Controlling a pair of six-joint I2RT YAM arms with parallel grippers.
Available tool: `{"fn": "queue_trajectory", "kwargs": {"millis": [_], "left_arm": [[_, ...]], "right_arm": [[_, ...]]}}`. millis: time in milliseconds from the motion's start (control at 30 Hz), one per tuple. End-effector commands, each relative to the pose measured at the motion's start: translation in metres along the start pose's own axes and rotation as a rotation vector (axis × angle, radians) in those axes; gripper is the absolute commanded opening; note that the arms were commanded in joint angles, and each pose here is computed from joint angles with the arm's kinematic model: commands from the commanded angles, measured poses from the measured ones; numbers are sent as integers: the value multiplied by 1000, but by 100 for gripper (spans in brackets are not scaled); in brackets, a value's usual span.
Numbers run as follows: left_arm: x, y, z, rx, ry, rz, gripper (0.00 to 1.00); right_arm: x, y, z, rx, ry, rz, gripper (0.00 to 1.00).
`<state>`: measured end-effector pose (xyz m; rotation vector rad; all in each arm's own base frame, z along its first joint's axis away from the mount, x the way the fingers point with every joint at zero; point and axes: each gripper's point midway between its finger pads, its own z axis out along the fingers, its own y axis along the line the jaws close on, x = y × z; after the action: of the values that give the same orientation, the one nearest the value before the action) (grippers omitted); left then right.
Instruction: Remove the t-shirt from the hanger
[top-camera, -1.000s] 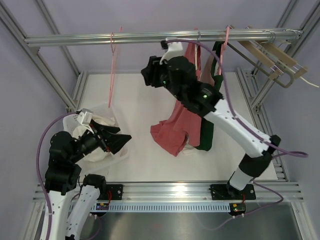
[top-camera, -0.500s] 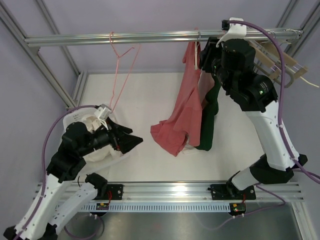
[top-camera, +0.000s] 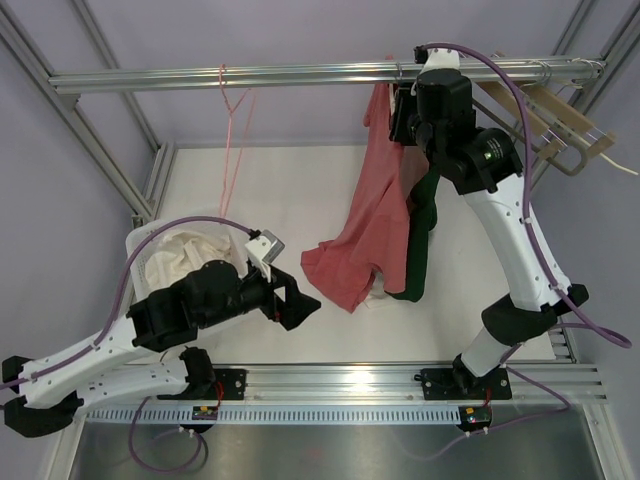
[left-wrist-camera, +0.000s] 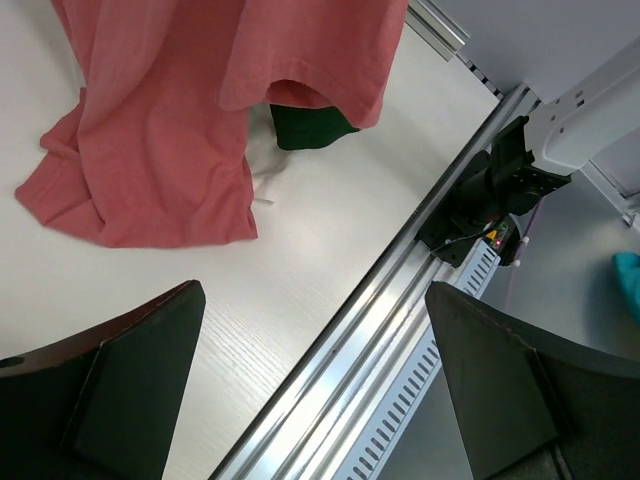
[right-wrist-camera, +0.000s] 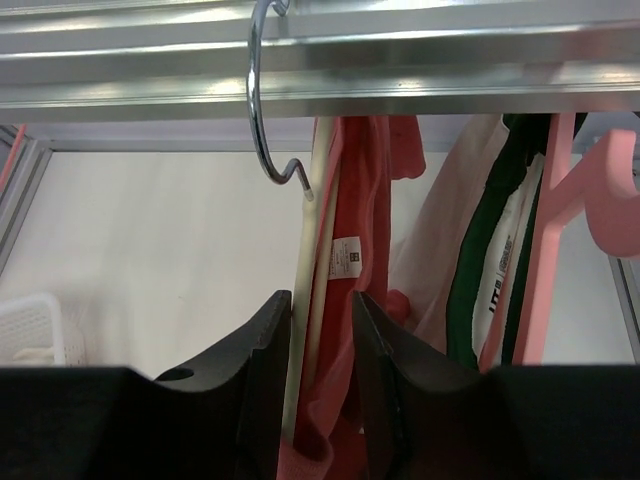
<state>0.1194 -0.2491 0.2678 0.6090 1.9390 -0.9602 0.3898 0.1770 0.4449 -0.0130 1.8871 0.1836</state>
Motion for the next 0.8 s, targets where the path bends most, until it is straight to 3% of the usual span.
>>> {"fn": "queue_trajectory", "kwargs": {"millis": [0, 267, 333, 533, 667, 767], "left_arm": [[-24, 0, 1, -41, -117, 41, 99], [-13, 5, 3, -58, -101, 67, 99], [-13, 7, 2, -63, -106, 68, 99], [-9, 9, 3, -67, -104, 62, 99], [-11, 9, 1, -67, -115, 60, 99], [-13, 10, -2, -67, -127, 62, 99]], "right_arm": [[-8, 2, 0, -25, -10, -36, 39], [-2, 7, 17, -18, 15, -44, 36], [-3, 7, 17, -15, 18, -48, 30], [-5, 4, 18, 6, 19, -64, 26], [-6, 0, 17, 23, 14, -73, 2], [-21, -2, 10, 23, -41, -65, 0]]}}
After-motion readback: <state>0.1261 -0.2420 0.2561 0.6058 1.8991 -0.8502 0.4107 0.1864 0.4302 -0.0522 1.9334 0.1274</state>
